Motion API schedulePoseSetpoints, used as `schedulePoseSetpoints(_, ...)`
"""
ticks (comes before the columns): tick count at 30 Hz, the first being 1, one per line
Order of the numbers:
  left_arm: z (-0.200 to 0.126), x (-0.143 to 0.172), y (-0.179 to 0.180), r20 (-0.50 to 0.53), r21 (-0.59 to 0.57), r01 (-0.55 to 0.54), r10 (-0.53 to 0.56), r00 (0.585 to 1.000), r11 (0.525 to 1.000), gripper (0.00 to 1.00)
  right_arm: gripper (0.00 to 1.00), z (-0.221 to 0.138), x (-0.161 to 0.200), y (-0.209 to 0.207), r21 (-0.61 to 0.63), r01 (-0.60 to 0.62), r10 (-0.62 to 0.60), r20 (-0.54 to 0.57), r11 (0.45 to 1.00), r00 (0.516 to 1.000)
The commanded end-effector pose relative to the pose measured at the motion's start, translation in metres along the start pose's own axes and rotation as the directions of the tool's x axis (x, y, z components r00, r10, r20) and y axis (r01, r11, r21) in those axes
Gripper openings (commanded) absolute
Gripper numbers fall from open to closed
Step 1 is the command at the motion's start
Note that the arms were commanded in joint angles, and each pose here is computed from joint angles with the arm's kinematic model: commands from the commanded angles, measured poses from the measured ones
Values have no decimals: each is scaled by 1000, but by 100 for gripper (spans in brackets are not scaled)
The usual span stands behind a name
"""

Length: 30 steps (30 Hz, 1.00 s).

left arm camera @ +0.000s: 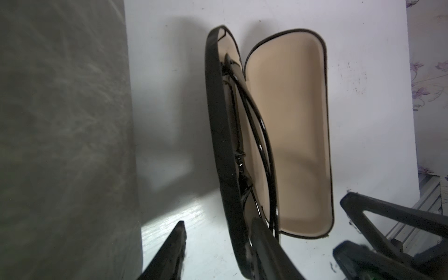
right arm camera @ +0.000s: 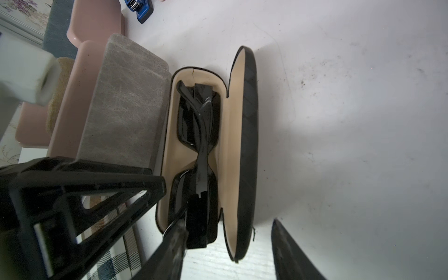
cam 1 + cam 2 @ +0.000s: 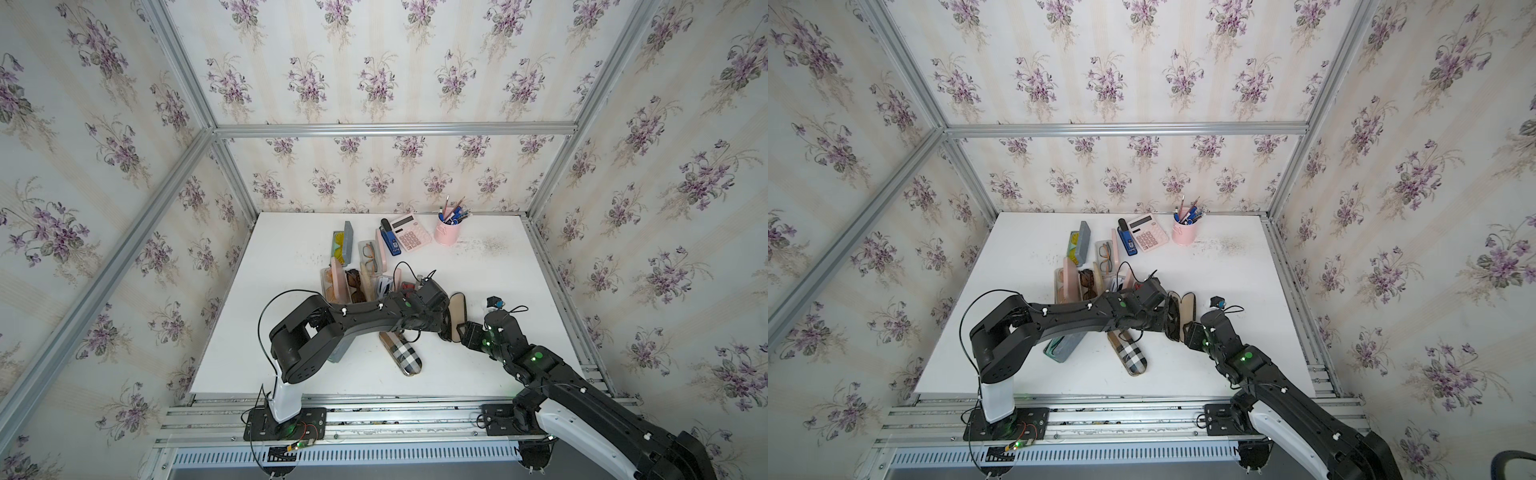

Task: Close the glasses case
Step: Close the glasses case at the center of the board.

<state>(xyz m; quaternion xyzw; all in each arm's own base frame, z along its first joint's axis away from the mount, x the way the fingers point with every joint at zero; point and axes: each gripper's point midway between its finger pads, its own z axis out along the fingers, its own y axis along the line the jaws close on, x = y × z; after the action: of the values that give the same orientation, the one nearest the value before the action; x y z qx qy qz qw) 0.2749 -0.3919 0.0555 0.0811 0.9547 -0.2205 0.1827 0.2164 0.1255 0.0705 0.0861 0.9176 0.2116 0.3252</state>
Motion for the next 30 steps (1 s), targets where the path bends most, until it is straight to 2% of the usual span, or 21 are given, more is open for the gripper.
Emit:
schedulePoseSetpoints(1,4,-1,12,13,-43,-12,13,1000,999,43,55,0,-8,9,-34,14,-14,26,999,1000)
schedulePoseSetpoints(7,14,2,17,0,-49,-11,11,1000,999,35,53,1,-10,12,-42,27,-26,25,999,999)
schedulePoseSetpoints(10,17,5,19,-7,-52,-13,13,1000,999,34,51,0,-14,17,-58,33,-31,35,998,999)
schedulePoseSetpoints(17,28,14,23,-30,-44,-4,3,1000,999,29,43,3,-17,24,-80,46,-44,33,996,999)
schedulePoseSetpoints(22,33,20,28,-42,-48,5,-7,999,999,28,36,7,-17,26,-84,45,-42,28,995,999)
schedulePoseSetpoints(30,34,25,33,-41,-50,16,-18,999,999,29,36,-4,-24,23,-51,56,-54,48,997,997)
